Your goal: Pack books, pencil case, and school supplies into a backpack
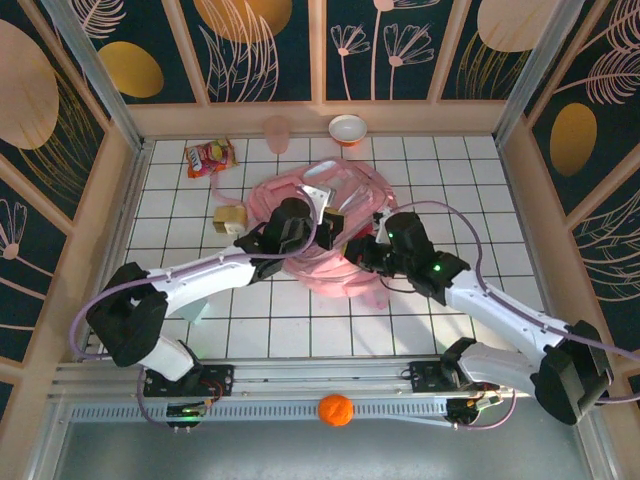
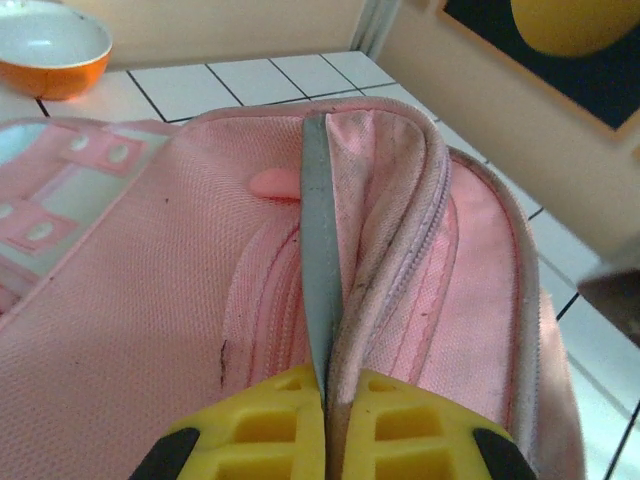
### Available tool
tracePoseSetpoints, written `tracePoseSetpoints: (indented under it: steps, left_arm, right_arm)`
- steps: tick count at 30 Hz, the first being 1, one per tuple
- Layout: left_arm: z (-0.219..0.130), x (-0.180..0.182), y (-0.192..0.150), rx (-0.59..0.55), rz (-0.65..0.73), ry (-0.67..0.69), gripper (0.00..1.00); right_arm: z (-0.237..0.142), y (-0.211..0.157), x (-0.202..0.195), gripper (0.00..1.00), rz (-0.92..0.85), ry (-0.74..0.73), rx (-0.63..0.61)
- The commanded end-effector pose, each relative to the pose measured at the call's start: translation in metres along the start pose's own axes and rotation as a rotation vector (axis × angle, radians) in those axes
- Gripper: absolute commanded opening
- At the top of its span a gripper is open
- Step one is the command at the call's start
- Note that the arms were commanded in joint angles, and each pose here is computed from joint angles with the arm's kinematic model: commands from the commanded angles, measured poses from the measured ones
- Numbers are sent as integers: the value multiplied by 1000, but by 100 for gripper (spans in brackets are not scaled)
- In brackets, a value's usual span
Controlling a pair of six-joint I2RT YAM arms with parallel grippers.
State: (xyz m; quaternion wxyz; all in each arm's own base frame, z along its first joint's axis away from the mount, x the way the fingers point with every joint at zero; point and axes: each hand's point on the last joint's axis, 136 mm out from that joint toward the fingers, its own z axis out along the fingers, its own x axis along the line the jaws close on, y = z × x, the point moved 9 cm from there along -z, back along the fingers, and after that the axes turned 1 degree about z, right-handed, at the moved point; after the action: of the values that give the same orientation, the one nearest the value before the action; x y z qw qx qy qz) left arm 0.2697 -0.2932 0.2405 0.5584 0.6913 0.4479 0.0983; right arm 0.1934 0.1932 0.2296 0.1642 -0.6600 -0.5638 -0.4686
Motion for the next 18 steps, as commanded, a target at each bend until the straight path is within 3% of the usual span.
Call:
tracePoseSetpoints:
  steps: [1, 10, 18]
  left_arm:
    - [-3, -18, 65, -255, -273, -23, 0]
    - [10, -38, 81, -311, -493, -54, 0]
    - [13, -60, 113, -412, -560, -110, 0]
  right_arm:
    - [0, -14, -5, 0, 117, -4, -9]
    - [-1, -23, -3, 0, 131, -31, -72]
    - [0, -32, 0, 0, 170, -50, -134]
